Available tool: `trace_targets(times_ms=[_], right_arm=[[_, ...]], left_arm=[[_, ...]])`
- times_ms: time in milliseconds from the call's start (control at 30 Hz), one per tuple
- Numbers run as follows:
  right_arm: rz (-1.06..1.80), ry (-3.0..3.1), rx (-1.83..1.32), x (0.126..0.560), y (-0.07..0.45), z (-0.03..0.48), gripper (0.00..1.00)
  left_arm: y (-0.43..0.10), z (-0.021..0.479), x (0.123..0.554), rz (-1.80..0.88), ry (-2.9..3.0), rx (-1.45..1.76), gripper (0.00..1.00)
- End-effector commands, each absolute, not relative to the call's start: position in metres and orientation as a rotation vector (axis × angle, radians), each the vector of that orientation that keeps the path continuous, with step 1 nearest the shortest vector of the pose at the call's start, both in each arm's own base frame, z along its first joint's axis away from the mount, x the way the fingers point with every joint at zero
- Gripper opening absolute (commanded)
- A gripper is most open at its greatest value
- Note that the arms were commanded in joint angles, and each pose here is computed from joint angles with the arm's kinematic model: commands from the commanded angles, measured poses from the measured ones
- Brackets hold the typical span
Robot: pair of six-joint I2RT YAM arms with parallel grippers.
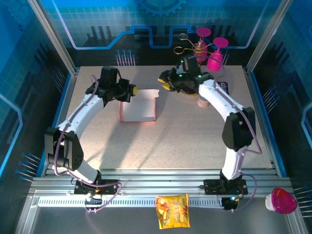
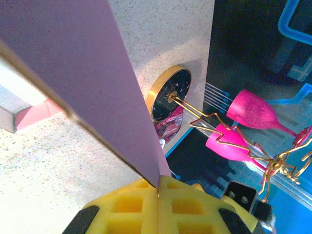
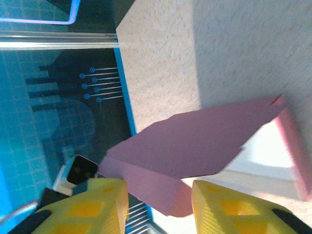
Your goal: Fold the paper box
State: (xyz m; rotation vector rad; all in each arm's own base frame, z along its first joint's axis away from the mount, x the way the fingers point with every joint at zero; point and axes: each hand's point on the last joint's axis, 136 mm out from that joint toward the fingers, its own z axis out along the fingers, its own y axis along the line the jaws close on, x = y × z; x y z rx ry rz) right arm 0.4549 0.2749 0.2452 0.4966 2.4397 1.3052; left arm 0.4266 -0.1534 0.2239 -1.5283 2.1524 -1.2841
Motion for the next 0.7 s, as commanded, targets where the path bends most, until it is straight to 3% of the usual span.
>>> trace_targets(times_ms=[0,167,333,667], right_arm=[[1.116,2.447,0.303,0.444,0.241,0.232,0.39],[1.198,2.520,0.580,0.430,0.228,0.190,0.38],[1.325,2.504,0.780,0.432,0.253,0.179,0.42],[1.510,2.373,1.474,0.435,0.284,0.158,0.48]], left_arm=[[-0.150,0.214,0.414,-1.252,2.250,-1.496,0.00],[-0.154,0.213,0.419,-1.295,2.241,-1.459,0.00],[-0.157,0.210,0.422,-1.305,2.254,-1.438,0.00],[-0.161,0.207,0.424,-1.341,2.258,-1.416,0.00]])
